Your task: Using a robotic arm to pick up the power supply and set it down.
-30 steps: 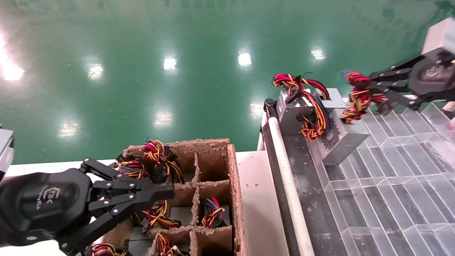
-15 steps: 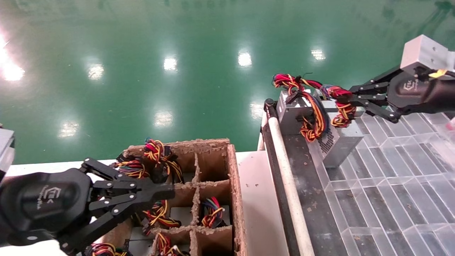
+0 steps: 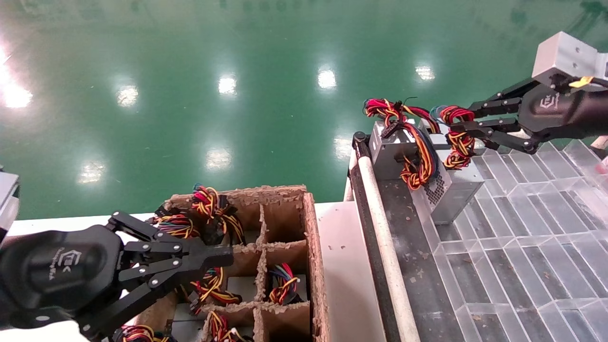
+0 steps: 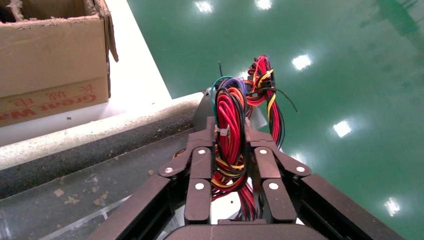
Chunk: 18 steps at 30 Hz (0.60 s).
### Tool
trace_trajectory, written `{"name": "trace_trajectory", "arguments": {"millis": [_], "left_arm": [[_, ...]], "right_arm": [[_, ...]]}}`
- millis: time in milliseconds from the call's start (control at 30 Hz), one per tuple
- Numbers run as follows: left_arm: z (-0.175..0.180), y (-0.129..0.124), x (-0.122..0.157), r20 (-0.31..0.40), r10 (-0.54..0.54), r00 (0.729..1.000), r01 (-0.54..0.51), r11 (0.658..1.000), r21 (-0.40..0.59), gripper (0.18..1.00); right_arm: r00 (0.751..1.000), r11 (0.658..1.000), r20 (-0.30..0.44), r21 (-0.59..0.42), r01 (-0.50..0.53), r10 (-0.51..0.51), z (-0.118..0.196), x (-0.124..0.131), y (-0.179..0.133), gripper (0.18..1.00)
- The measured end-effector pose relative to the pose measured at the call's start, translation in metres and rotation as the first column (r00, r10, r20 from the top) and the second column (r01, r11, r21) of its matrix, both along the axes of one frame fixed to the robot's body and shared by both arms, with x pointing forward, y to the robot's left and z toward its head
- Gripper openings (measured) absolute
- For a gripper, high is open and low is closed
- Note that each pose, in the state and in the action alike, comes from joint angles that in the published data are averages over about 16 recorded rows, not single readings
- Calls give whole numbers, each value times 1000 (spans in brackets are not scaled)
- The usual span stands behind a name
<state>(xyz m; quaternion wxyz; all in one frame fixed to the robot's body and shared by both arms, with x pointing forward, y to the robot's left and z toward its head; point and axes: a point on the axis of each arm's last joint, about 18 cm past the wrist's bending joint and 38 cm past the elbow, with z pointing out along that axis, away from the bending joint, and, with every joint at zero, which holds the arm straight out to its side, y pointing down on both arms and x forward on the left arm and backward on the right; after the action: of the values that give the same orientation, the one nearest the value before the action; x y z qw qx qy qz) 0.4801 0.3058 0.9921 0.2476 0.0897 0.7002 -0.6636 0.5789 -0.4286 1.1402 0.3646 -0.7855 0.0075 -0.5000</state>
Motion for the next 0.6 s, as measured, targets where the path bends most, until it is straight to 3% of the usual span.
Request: {"name": "trace_trajectory", "arguments": {"millis": [333, 600], "left_arm": [[0, 0, 0, 0, 0, 1000, 0, 1000, 0, 191], [0, 0, 0, 0, 0, 1000, 0, 1000, 0, 191]], "right_arm": [[996, 999, 88, 34, -23, 20, 29, -17, 1, 395], [980, 992, 179, 81, -97, 81, 45, -29, 10, 585]]}}
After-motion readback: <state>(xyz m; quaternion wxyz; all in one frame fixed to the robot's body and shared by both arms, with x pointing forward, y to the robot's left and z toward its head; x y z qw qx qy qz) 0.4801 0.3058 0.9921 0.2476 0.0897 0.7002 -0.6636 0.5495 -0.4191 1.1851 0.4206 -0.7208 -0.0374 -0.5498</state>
